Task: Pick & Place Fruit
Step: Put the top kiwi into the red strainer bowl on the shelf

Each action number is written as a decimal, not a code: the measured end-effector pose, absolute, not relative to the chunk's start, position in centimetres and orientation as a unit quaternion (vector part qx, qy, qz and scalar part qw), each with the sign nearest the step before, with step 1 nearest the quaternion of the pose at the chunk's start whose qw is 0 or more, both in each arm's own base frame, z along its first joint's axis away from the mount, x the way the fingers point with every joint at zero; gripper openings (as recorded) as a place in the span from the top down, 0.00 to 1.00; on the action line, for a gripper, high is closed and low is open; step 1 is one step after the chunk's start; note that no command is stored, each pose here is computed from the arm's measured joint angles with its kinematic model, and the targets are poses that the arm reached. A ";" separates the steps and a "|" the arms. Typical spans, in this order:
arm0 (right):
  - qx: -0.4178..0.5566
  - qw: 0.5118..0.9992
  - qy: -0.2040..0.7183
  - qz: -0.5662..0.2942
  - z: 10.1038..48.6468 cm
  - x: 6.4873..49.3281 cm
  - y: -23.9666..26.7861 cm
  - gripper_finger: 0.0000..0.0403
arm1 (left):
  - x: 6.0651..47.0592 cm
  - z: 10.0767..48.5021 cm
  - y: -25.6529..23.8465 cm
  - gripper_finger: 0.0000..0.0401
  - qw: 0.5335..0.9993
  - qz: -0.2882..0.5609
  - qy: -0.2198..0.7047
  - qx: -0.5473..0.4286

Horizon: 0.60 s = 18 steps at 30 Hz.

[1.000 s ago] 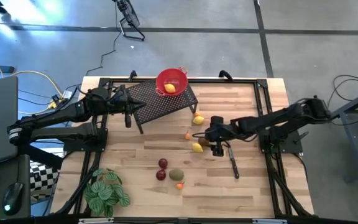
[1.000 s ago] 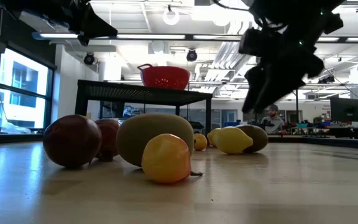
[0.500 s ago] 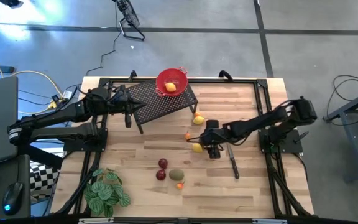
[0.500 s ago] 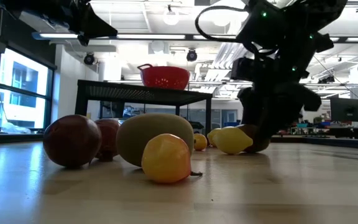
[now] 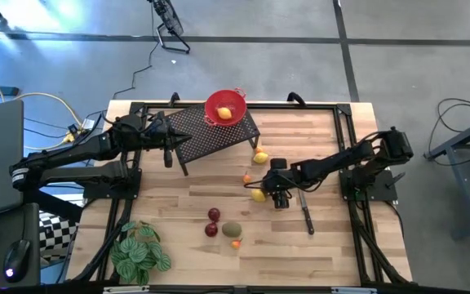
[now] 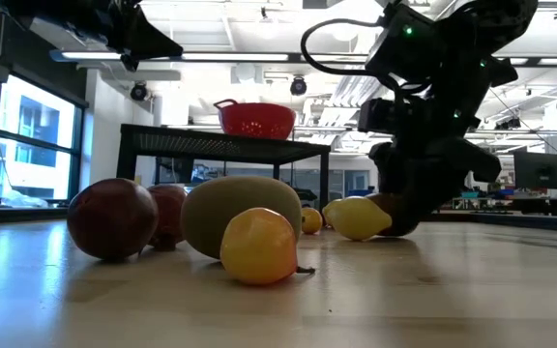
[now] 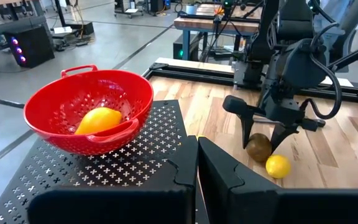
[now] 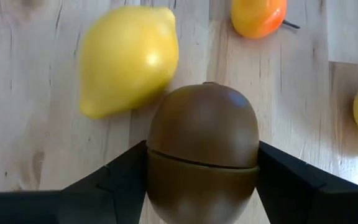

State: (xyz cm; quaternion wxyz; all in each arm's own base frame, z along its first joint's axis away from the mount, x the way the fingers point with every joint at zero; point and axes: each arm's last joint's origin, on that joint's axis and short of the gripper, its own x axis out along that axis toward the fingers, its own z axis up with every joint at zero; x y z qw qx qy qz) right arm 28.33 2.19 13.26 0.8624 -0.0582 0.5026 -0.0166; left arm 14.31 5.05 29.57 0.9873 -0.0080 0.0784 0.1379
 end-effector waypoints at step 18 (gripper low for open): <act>-0.052 0.900 0.429 -0.058 17.8 27.5 0.0 0.38 | 14.3 29.6 5.0 0.98 0.987 0.138 0.078 -0.008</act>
